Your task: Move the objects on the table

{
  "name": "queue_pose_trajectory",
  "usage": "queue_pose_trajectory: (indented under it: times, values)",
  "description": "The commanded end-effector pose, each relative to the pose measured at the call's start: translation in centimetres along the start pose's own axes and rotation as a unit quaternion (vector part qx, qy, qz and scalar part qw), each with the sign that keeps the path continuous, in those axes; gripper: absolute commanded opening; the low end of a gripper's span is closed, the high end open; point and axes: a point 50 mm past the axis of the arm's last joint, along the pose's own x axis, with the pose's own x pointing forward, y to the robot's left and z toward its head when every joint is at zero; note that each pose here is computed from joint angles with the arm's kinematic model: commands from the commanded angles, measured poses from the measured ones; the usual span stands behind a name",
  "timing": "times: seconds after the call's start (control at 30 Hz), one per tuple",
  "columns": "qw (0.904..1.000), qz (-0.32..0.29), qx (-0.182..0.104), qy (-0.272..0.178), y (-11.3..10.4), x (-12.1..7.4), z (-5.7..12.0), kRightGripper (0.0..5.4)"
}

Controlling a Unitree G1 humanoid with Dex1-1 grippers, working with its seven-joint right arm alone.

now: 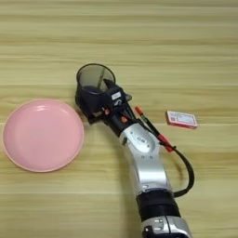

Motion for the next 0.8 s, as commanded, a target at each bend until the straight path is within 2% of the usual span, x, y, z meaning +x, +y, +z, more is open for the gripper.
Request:
queue_pose_trajectory:
  times: [0.03,0.3,0.8]
  values:
    - [0.9975,0.012,-0.025,-0.064,0.4,0.8,3.4,4.67]
    - [0.9964,0.053,-0.018,-0.064,2.7,0.4,3.6,4.67]
    - [0.9913,0.124,0.012,-0.042,6.9,0.4,2.5,4.67]
